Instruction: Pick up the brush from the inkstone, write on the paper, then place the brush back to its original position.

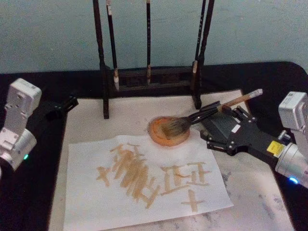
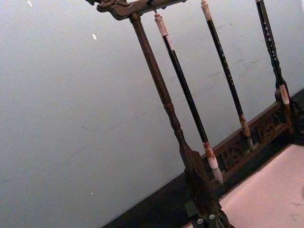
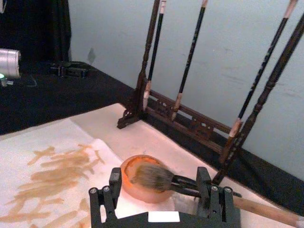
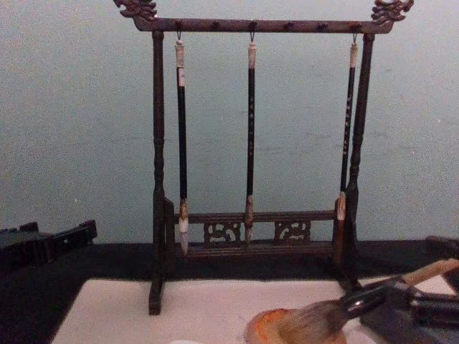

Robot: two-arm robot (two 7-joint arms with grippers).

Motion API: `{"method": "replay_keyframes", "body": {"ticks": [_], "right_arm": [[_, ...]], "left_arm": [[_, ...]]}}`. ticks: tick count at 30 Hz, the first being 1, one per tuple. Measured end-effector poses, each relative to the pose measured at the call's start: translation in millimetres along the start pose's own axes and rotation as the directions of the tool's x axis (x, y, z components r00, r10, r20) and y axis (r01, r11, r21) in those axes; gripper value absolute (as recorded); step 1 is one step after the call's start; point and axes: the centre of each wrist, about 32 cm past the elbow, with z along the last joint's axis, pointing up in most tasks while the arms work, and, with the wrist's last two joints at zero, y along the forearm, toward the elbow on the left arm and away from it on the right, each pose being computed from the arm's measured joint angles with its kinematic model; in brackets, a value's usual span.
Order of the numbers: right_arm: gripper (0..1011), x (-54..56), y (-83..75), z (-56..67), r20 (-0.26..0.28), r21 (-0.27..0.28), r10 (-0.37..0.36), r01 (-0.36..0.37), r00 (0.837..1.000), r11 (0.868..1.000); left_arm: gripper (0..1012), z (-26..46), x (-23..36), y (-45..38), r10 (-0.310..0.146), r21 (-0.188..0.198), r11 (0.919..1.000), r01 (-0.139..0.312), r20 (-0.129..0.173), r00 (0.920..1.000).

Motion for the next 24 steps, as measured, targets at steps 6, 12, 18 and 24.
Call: {"method": "replay_keyframes", "body": {"ticks": [6,12,18,24], "right_arm": [[1008,-7.1,2.0,-4.2,0.003,-0.009,0.022,-0.022,1.000,1.000],[1008,-13.7,2.2,-7.6,-0.007,-0.009,0.048,-0.048,0.999,0.999],[1008,-18.0,0.2,-8.6,-0.023,0.000,0.063,-0.063,0.998,0.998],[1008,-18.1,0.0,-8.4,-0.025,0.002,0.063,-0.063,0.998,0.998]], "left_arm": [[1002,0.0,0.0,0.0,0.000,0.000,1.0000,0.000,0.000,1.0000],[1002,0.0,0.0,0.0,0.000,0.000,1.0000,0.000,0.000,1.0000],[1002,0.0,0.0,0.0,0.000,0.000,1.0000,0.000,0.000,1.0000],[1002,0.0,0.0,0.0,0.000,0.000,1.0000,0.000,0.000,1.0000]]}}
